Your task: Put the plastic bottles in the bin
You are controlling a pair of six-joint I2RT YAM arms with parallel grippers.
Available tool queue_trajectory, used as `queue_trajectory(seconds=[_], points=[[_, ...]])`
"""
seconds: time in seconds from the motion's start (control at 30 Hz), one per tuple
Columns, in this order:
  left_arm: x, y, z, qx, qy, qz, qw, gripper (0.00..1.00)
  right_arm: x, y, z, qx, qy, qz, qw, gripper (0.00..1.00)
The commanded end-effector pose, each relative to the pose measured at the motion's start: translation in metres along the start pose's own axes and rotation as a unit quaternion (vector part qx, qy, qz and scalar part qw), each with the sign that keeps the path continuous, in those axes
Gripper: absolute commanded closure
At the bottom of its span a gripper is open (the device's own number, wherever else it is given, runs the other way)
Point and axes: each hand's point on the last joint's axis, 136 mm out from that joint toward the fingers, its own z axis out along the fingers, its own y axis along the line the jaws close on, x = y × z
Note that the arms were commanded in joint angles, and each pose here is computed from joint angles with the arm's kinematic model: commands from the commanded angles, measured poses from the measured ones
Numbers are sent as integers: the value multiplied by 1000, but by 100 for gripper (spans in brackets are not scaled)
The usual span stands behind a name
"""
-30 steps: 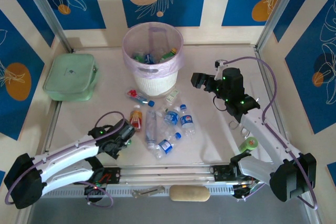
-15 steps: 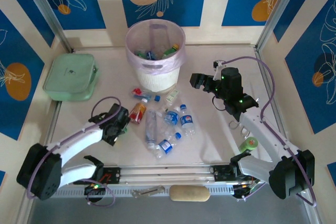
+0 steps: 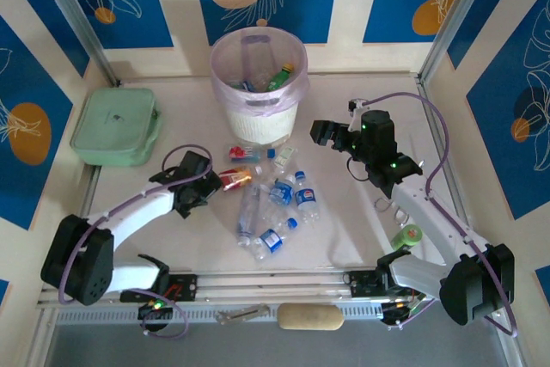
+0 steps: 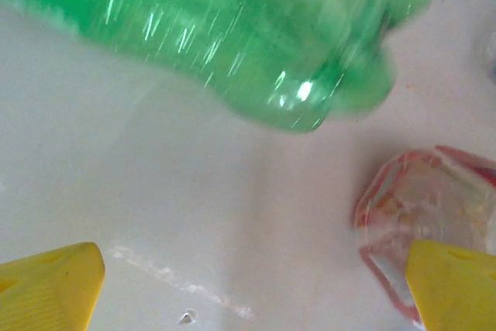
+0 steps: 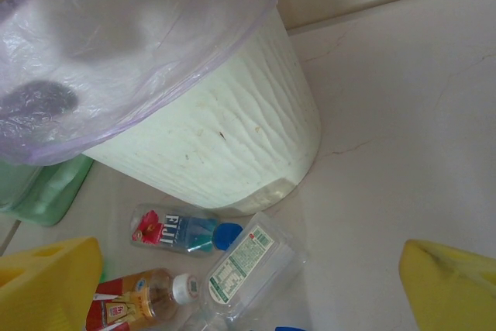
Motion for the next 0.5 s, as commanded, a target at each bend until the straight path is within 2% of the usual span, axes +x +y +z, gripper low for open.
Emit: queue_trajectory(seconds=[0.0, 0.13, 0.23, 0.3, 0.4, 0.47], points=[[-18, -11, -22, 12, -27, 53, 998, 1, -2, 2, 0, -9, -6, 6, 1000, 1], [-46, -31, -48, 21, -65, 156, 985, 1, -1, 1, 0, -9, -5, 7, 1000, 1], [-70, -54, -70, 34, -86, 250, 964, 1, 0, 1, 1, -10, -4, 9, 1000, 1], [-89, -67, -81, 27, -99, 316, 943, 1, 1, 1, 2, -11, -3, 11, 1000, 1], [-117, -83, -79, 16, -111, 368, 923, 1, 2, 2, 4, -17, -5, 19, 1000, 1], [-129, -98, -67, 40, -103, 378, 919, 1, 4, 2, 6, -21, -3, 25, 999, 1]])
